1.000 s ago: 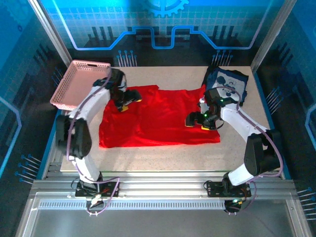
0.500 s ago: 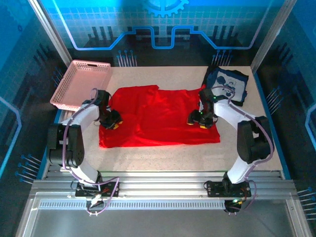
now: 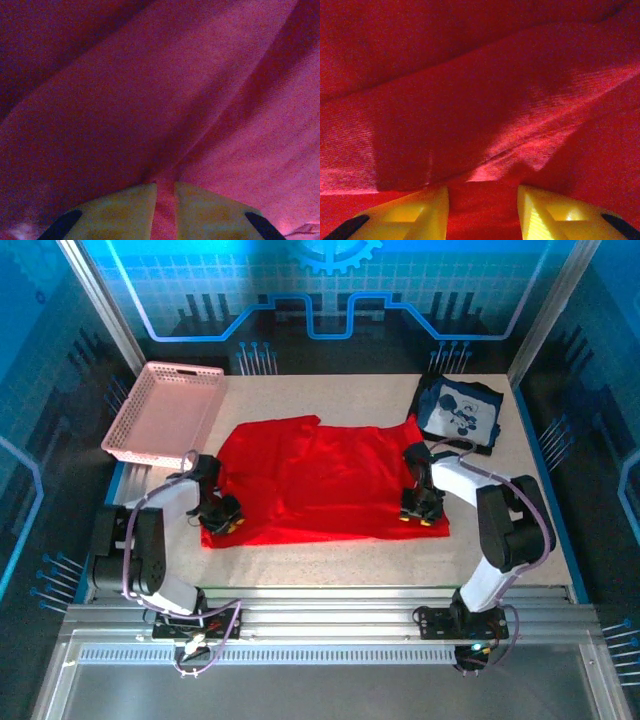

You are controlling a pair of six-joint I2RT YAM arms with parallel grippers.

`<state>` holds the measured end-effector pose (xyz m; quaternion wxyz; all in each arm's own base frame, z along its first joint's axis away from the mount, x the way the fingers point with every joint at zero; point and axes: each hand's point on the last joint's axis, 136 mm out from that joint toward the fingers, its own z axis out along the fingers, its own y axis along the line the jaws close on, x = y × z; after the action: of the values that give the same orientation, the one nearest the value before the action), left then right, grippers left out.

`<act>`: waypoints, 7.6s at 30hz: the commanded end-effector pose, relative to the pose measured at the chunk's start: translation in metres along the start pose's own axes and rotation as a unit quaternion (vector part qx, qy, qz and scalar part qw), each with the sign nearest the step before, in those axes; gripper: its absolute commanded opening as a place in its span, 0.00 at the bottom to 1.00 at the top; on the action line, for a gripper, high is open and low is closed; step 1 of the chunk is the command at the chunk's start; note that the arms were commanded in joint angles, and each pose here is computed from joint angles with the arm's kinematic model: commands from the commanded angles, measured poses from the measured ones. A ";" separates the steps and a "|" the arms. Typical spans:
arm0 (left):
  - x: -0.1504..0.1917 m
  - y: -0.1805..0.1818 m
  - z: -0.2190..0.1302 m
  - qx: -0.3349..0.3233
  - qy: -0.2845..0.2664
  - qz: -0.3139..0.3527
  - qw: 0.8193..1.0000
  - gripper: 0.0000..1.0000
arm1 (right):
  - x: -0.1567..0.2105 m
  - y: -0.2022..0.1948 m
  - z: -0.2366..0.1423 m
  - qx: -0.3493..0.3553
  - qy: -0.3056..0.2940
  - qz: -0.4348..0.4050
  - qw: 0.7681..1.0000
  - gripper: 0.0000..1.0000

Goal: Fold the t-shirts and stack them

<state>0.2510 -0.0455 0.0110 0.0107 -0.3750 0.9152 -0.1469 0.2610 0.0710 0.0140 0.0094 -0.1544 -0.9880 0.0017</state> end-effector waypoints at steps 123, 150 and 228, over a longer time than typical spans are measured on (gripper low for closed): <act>-0.126 -0.324 -0.067 0.029 -0.284 0.377 0.881 0.00 | -0.147 0.045 0.017 -0.055 0.053 0.011 0.997 0.65; -0.042 -0.267 -0.059 0.139 -0.134 0.230 0.954 0.72 | -0.151 0.051 0.016 -0.071 0.051 0.004 0.996 0.71; 0.036 -0.140 -0.058 0.084 -0.133 0.233 0.960 0.74 | -0.155 0.064 0.010 -0.092 0.049 -0.022 0.994 0.74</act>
<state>0.2993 -0.1461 0.1005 0.1950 -0.1889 0.9508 -0.1495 0.4323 0.0855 0.0223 0.0194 -0.1395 -0.9848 -0.1017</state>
